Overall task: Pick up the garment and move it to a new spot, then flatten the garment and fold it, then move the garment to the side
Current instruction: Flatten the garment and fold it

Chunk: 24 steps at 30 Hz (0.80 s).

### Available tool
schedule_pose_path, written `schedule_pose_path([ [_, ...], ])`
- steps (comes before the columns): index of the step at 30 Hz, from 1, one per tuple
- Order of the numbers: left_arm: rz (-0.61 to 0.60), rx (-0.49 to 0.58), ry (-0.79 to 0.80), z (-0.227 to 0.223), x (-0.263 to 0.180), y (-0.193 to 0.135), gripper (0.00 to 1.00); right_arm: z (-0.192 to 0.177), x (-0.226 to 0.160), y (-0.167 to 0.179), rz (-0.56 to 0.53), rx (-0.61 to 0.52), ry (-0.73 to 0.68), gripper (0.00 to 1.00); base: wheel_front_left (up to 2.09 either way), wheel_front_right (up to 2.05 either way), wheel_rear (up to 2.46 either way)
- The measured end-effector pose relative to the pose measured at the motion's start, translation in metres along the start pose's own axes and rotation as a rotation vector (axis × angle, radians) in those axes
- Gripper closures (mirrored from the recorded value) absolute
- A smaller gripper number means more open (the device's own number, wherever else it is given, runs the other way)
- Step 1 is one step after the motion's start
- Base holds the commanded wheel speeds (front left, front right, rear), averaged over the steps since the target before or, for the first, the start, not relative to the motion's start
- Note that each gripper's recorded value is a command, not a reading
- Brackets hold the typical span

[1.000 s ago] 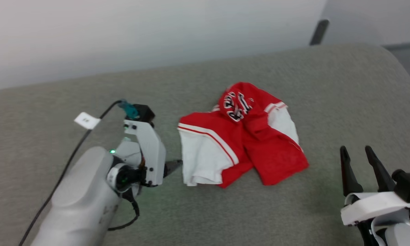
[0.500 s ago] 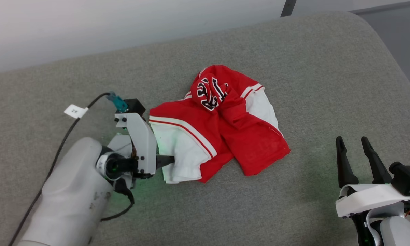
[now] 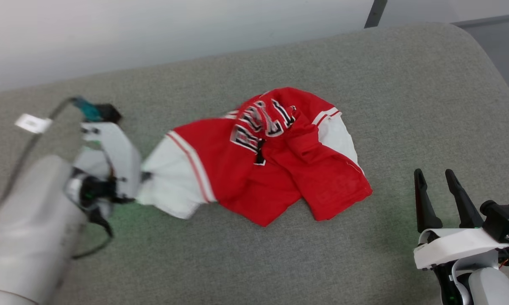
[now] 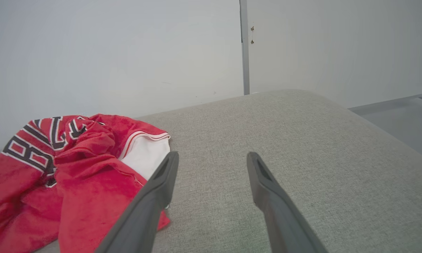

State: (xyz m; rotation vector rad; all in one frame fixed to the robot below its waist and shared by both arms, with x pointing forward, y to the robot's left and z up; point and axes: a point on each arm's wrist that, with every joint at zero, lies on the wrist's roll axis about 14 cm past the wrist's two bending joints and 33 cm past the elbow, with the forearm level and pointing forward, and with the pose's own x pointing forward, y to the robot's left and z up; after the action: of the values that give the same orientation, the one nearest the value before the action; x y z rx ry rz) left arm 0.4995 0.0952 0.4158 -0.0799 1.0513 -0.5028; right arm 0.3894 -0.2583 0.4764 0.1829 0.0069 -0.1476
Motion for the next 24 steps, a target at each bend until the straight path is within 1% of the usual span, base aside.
schedule_pose_path([
  [4, 0.098, 0.008, -0.034, 0.019, -0.021, 0.031, 1.00, -0.001, 0.000, 0.003, 0.005, 0.006, 0.003, 0.00, 0.00, 0.00, 0.00],
  [11, 0.277, 0.032, -0.075, 0.037, -0.038, 0.076, 1.00, -0.005, -0.003, -0.002, -0.012, 0.010, 0.013, 0.00, 0.00, 0.00, 0.00],
  [14, 0.318, 0.021, -0.087, 0.037, -0.034, 0.087, 1.00, -0.005, -0.004, -0.008, -0.029, 0.009, 0.016, 0.00, 0.00, 0.00, 0.00],
  [18, 0.326, 0.005, -0.073, 0.024, -0.022, 0.093, 1.00, -0.008, -0.005, -0.014, -0.040, 0.000, 0.025, 0.00, 0.00, 0.00, 0.00],
  [19, 0.319, -0.003, -0.078, 0.022, -0.020, 0.092, 0.82, -0.008, -0.005, -0.014, -0.038, -0.005, 0.029, 0.00, 0.00, 0.00, 0.00],
  [20, 0.306, -0.010, -0.095, 0.022, -0.019, 0.090, 0.35, -0.008, -0.005, -0.014, -0.032, -0.012, 0.032, 0.00, 0.00, 0.00, 0.00],
  [21, 0.292, -0.021, -0.124, 0.025, -0.018, 0.088, 0.00, -0.008, -0.004, -0.012, -0.019, -0.020, 0.034, 0.00, 0.00, 0.00, 0.00],
  [24, 0.259, -0.010, -0.220, 0.034, -0.021, 0.079, 0.00, -0.007, 0.004, -0.003, 0.038, -0.058, 0.041, 0.00, 0.00, 0.00, 0.00],
])
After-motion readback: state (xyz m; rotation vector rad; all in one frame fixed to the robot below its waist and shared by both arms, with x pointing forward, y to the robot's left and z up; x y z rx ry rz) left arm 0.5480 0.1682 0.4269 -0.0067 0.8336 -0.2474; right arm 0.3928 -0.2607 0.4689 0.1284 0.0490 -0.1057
